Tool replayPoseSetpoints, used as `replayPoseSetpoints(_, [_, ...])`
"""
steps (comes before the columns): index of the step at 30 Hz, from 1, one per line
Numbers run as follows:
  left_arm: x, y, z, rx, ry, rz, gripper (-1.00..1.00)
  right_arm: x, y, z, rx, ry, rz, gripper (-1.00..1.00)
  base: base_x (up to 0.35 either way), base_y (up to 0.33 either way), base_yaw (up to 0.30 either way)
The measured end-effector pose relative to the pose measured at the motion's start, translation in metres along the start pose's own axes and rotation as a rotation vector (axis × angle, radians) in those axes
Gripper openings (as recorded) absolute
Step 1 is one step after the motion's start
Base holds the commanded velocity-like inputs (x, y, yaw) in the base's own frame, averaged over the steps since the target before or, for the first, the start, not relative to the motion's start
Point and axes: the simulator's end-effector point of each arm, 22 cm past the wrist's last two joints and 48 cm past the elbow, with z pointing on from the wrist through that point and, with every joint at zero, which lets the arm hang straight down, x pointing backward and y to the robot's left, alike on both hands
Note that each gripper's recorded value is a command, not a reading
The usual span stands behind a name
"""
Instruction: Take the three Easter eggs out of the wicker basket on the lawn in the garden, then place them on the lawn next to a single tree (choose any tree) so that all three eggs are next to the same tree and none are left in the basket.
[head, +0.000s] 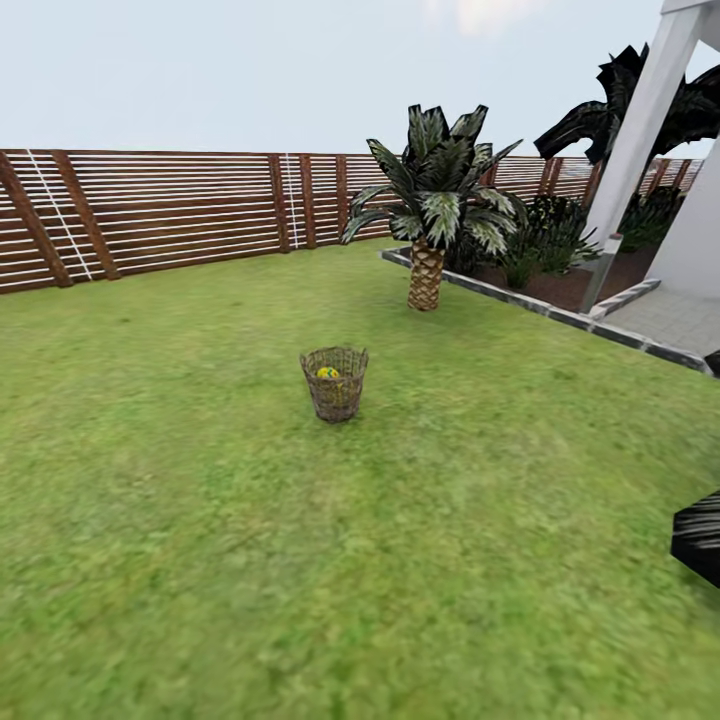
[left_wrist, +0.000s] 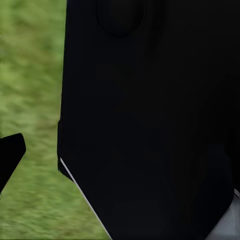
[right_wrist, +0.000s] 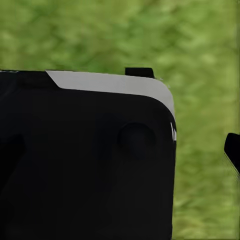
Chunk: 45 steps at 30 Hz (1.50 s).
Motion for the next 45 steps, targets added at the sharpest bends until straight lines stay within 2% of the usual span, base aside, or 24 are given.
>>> replayPoseSetpoints(17, [0.0007, 0.0001, 0.0000, 0.000, 0.002, 0.000, 1.00, -0.0005, -0.0011, 0.0001, 0.002, -0.002, 0.001, 1.00, 0.326, 0.000, 0.069])
replayPoseSetpoints(45, [0.0007, 0.0001, 0.0000, 0.000, 0.002, 0.000, 1.00, 0.0003, -0.0013, 0.0000, 0.002, 0.000, 0.000, 1.00, 0.326, 0.000, 0.002])
